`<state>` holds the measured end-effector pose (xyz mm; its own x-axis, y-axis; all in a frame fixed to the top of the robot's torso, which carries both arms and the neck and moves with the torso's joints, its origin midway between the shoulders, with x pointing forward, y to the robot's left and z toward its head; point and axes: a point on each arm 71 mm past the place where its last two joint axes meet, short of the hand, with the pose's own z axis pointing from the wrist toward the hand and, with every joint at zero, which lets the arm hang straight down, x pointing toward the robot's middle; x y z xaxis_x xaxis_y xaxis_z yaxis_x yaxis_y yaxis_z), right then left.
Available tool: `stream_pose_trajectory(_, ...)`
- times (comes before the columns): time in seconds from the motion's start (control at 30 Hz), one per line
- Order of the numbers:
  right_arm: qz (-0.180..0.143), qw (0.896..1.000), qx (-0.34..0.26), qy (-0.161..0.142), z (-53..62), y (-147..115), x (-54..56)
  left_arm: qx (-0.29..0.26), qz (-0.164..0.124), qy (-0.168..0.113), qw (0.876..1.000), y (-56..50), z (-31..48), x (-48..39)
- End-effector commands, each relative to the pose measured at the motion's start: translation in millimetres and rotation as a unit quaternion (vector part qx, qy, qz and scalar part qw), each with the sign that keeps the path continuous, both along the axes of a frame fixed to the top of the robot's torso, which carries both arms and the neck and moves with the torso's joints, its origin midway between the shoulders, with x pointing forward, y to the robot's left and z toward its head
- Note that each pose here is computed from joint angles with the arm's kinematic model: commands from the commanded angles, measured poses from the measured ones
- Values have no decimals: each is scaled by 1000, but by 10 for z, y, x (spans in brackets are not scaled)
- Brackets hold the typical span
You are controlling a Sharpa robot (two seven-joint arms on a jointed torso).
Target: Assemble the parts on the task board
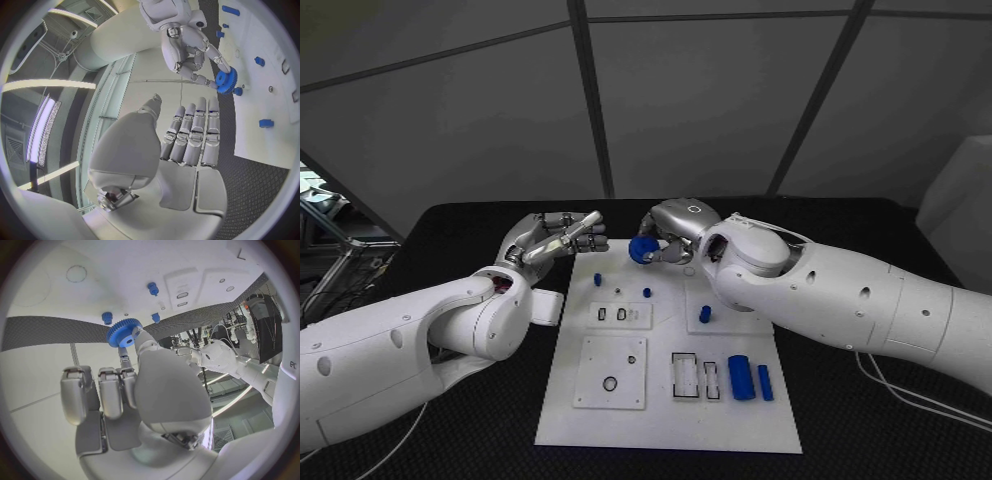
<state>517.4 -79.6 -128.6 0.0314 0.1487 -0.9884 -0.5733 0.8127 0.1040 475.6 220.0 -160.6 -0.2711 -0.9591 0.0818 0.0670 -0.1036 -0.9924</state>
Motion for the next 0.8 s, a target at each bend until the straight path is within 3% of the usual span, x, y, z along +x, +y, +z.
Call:
stream_pose_trajectory(0.03,4,1000,-11,-19,3,48,30,-1,-6,-5,1000,-14,19,1)
stream_pose_trajectory(0.4,17,999,-38,-1,-146,193,68,-1,-5,-6,1000,-21,25,2)
stream_pose_trajectory(0.8,13,998,-67,14,-235,195,109,0,-4,-6,1000,-15,32,7)
